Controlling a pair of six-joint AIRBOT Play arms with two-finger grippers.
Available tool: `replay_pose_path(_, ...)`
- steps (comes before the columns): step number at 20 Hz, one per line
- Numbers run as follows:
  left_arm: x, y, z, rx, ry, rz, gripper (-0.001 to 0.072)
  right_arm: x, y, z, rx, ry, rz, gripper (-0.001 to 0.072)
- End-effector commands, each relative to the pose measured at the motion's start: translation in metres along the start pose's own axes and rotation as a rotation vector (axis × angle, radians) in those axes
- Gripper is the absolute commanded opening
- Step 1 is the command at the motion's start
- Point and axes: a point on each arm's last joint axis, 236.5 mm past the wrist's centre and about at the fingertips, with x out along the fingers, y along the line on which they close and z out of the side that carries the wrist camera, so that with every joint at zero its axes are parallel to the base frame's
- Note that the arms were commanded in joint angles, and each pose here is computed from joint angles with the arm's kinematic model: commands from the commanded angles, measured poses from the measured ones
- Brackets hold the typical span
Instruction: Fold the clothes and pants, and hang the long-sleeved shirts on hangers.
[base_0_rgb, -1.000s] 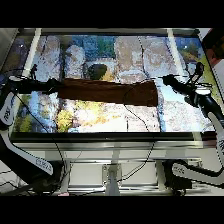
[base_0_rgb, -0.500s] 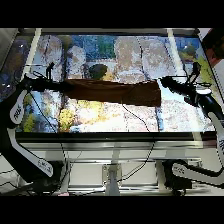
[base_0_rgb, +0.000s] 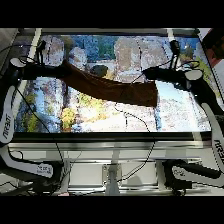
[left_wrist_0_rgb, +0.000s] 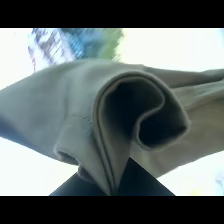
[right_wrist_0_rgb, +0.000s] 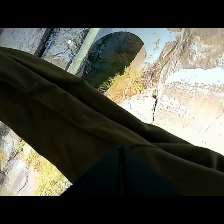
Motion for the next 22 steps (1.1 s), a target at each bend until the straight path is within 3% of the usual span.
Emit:
replay_pose_path(1, -0.025, -0.042, 0.019, 0.064, -0.046, -0.017, 0.0011, 0.042, 0.04, 0.002, -0.09, -0.031, -0.027, 0.0011)
replay_pose_path(7, -0.017, -0.082, 0.017, 0.091, -0.025, -0.068, 0.0011, 0.151, 0.109, -0.064, -0.01, 0.125, 0.092, 0.0011)
replay_pose_path(12, -0.011, -0.097, 0.016, 0.099, -0.02, -0.097, 0.0012, 0.227, 0.126, -0.086, 0.164, 0.217, 0.158, 0.001)
replay_pose_path(18, -0.012, -0.113, 0.035, 0.052, -0.099, -0.154, 0.0012, 0.259, 0.141, -0.124, 0.312, 0.365, 0.212, 0.001)
replay_pose_path(22, -0.001, -0.135, 0.04, 0.062, -0.124, -0.182, 0.0012, 0.257, 0.14, -0.126, 0.297, 0.377, 0.211, 0.0012)
